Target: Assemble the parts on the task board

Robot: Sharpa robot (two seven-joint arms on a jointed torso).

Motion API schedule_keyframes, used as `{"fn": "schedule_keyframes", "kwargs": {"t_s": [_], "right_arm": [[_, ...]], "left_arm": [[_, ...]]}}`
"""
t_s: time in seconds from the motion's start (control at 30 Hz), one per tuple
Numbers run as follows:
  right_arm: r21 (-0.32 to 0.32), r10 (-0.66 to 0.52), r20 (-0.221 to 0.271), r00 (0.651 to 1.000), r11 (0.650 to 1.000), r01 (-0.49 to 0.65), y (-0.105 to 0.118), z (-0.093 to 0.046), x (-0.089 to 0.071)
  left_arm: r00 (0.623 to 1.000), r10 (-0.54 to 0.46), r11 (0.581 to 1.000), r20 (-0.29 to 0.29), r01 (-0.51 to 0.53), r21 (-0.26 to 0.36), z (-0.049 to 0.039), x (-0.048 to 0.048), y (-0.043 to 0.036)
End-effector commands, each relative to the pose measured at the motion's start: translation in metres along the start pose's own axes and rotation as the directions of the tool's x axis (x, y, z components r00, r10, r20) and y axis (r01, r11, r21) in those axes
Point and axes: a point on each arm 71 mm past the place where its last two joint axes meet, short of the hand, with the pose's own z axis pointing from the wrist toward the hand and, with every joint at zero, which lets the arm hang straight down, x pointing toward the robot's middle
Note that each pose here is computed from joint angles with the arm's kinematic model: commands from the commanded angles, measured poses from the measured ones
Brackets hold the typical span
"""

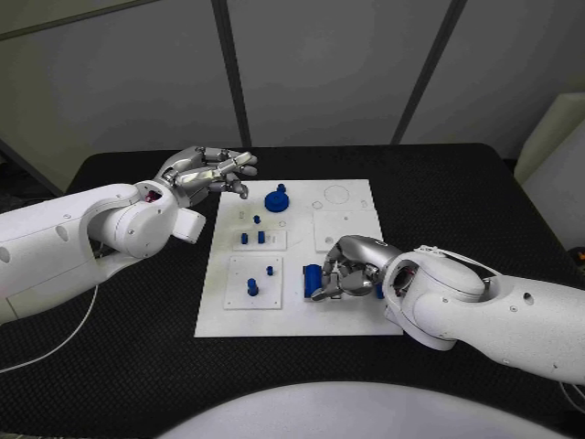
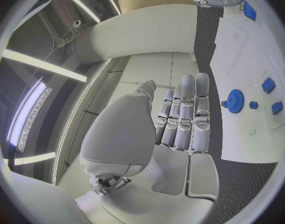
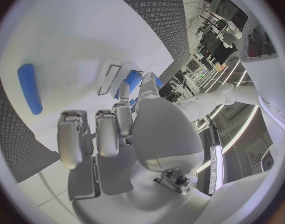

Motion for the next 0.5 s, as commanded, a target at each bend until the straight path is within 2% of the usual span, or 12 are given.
{"fn": "schedule_keyframes", "kwargs": {"t_s": [0.03, 0.23, 0.3, 0.5], "right_arm": [[-0.021, 0.002, 0.049, 0.999, 1.000, -0.001, 0.001, -0.004, -0.005], [-0.004, 0.092, 0.063, 0.994, 0.996, -0.092, -0.008, -0.019, -0.011], [-0.004, 0.092, 0.063, 0.994, 0.996, -0.092, -0.008, -0.019, -0.011], [0.088, 0.203, 0.101, 0.974, 0.973, -0.212, -0.042, -0.043, -0.024]], "left_arm": [[1.000, -0.003, 1.000, -0.007, 0.003, 0.002, 0.0002, 0.0006, -0.0008], [1.000, -0.002, 1.000, -0.003, 0.002, 0.002, -0.0003, -0.0009, -0.0008], [1.000, -0.002, 1.000, -0.003, 0.002, 0.002, -0.0003, -0.0009, -0.0008], [1.000, -0.002, 1.000, -0.001, 0.002, -0.002, -0.0002, -0.0017, 0.0008]]}}
